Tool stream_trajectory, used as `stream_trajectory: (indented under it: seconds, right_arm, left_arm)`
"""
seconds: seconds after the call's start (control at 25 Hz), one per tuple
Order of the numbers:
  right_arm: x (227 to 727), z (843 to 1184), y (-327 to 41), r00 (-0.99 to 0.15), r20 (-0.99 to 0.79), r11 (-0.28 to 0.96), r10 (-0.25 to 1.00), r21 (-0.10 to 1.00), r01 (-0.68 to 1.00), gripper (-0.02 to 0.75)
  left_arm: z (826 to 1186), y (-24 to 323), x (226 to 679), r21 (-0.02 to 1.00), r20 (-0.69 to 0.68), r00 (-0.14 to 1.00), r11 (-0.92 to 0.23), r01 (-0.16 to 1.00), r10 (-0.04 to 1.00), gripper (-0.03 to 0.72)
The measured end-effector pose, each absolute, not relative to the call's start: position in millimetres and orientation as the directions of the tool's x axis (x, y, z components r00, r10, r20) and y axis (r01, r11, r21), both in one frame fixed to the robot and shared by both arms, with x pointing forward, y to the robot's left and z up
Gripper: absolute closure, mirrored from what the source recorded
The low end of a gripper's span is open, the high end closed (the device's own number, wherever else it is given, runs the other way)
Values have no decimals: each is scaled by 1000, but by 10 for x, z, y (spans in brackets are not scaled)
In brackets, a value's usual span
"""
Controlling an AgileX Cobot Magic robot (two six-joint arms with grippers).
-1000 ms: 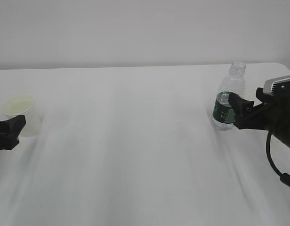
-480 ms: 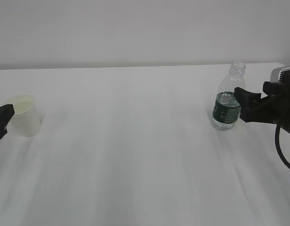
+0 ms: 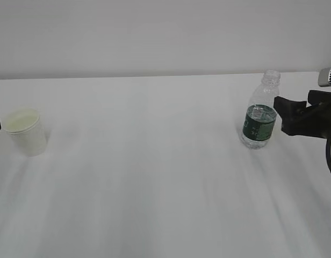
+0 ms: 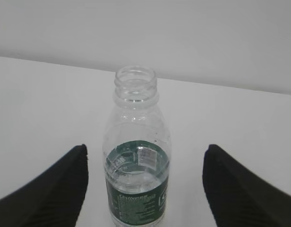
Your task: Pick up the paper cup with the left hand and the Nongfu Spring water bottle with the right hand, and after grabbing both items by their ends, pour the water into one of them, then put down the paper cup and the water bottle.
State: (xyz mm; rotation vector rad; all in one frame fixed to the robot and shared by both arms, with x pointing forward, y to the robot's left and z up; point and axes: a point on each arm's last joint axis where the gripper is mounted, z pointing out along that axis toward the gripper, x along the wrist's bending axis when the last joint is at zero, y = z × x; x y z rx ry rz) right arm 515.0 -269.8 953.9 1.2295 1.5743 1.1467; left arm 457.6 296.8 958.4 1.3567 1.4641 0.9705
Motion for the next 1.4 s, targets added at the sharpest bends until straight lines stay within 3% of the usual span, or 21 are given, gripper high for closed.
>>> stream_trajectory:
  seconds: [1.4]
  right_arm:
    - [4492, 10283, -2787, -150, -56, 102, 987, 940, 325, 164]
  left_arm:
    - [10512, 2986, 3903, 916, -119, -30, 122, 382, 992, 143]
